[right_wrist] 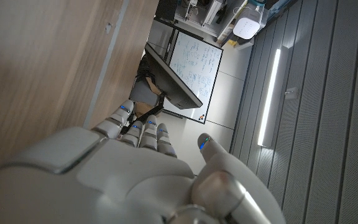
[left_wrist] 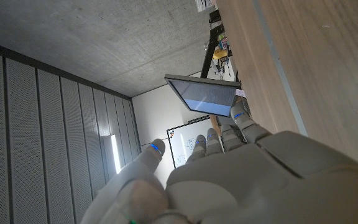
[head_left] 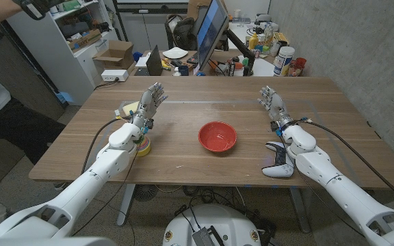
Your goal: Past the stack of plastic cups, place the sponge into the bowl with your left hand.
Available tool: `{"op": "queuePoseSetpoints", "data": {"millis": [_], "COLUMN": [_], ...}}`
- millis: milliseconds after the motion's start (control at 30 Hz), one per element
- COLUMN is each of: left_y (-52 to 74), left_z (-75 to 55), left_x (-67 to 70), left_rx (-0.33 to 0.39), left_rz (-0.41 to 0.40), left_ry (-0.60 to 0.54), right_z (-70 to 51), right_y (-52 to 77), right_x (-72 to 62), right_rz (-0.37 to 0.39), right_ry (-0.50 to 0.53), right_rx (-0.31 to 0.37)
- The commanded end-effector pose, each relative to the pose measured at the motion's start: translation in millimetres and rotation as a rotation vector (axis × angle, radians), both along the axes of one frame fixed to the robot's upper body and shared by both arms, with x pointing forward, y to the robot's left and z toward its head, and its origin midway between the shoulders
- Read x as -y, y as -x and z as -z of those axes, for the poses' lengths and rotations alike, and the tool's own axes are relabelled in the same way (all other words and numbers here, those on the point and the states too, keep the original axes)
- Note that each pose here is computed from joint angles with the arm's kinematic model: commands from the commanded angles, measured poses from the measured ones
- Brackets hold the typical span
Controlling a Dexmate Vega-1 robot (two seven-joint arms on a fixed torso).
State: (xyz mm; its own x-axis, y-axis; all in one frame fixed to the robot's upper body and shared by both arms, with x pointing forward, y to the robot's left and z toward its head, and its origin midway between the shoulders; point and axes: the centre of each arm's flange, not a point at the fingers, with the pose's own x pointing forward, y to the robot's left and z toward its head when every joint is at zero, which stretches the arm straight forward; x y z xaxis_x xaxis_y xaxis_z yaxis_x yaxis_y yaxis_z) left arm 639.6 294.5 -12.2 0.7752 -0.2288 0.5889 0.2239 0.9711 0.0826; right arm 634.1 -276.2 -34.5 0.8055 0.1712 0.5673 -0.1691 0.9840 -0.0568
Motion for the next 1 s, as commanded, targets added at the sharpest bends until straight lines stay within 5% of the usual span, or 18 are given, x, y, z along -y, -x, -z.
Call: {"op": "queuePoseSetpoints", "data": {"millis": [33, 233, 733, 1000], "left_y": [17.7, 28.3, 34.7, 36.1], "left_z": [-17.1, -24.7, -56.1, -69.6], "left_x": [-6.5, -12.4, -29.0, -43.5], "left_rx": [0.041, 0.075, 0.069, 0.083], "left_rz": [-0.020, -0.151, -0.331, -0.407], "left_ry": [-0.047, -0.043, -0.247, -0.331], "right_z": [-1.7, -15.6, -20.5, -21.0], "right_y": [21.3, 11.0, -15.9, -18.3], "right_x": [-33.8, -10.9, -23.9, -21.4], "right_rz": [-0.038, -0.016, -0.074, -0.059], "right_ry": [0.042, 0.032, 0.052, 0.044], "right_rx": [0.027, 0.041, 0.047, 0.052]}}
